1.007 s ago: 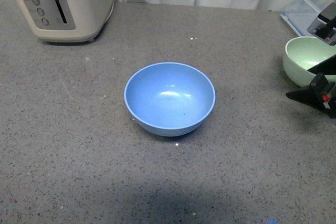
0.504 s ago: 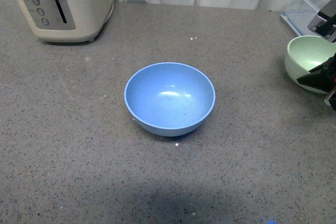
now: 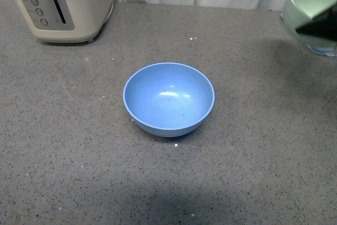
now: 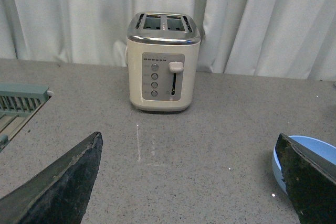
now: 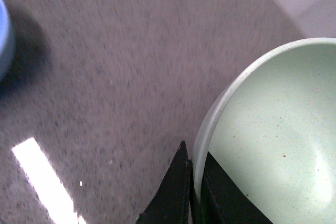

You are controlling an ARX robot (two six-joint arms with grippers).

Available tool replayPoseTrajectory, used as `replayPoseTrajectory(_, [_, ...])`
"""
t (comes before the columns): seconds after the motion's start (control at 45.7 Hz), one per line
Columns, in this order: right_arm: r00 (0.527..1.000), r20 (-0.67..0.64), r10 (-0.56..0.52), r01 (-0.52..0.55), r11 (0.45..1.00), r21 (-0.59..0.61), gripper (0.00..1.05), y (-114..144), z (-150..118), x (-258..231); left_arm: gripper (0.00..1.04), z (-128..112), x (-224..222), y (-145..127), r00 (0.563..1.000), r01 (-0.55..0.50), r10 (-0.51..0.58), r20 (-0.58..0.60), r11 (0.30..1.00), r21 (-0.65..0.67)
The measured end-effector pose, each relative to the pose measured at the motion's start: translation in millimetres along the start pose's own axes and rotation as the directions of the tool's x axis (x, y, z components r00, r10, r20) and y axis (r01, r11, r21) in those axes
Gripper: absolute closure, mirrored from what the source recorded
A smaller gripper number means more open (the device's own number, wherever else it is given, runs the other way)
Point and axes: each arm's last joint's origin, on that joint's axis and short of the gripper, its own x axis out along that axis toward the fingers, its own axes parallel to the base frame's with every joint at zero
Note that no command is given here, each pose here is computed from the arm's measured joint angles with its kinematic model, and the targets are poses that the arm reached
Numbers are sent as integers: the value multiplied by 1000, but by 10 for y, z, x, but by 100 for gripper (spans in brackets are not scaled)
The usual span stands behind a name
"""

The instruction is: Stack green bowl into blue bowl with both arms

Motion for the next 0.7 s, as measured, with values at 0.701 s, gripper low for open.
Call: replayPoseTrajectory(0.701, [912, 83, 402, -364, 886, -286, 103, 1290, 1015, 376, 6, 0, 0, 0, 1000, 0, 0, 0, 1000, 0])
